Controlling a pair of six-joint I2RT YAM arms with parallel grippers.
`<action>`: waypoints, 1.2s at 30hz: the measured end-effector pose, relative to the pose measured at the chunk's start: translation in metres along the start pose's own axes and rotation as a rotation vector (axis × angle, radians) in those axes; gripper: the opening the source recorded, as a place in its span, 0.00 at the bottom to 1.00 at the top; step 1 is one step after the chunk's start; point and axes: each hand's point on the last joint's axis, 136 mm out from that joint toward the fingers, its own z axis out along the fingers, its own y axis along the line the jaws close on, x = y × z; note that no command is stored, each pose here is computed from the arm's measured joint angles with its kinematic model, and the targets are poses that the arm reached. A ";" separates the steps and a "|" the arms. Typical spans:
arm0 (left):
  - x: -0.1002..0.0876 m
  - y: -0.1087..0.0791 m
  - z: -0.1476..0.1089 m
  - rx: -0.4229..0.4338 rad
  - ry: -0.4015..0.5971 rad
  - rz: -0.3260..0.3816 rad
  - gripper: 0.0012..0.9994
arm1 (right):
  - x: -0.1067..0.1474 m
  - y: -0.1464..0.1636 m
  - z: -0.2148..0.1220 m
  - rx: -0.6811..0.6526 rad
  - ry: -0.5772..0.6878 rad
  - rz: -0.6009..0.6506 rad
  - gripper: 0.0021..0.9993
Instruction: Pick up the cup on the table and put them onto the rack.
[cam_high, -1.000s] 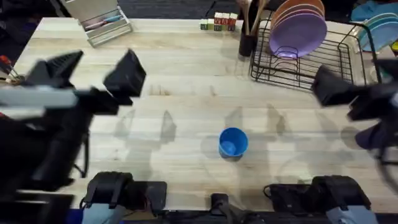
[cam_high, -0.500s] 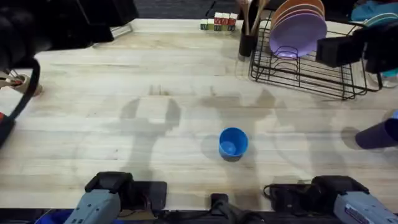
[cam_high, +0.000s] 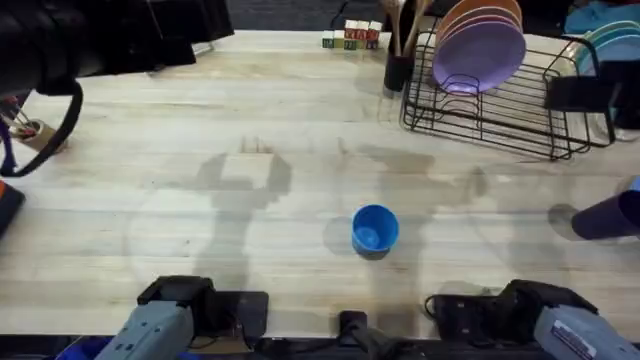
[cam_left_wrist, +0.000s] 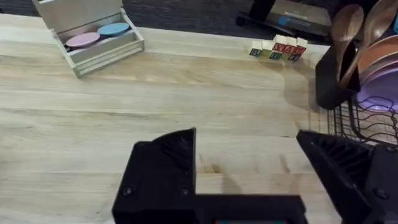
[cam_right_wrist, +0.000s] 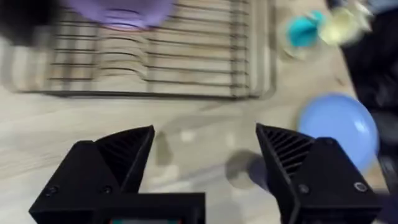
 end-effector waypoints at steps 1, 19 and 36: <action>0.000 0.000 0.000 0.000 0.000 0.000 0.99 | 0.004 -0.010 0.000 0.039 0.015 0.024 1.00; 0.000 0.000 0.000 0.000 0.000 0.000 0.99 | 0.037 -0.073 -0.007 0.298 0.136 0.156 1.00; -0.001 0.000 0.000 0.001 -0.003 0.000 0.99 | 0.083 -0.076 0.003 0.296 0.369 0.240 1.00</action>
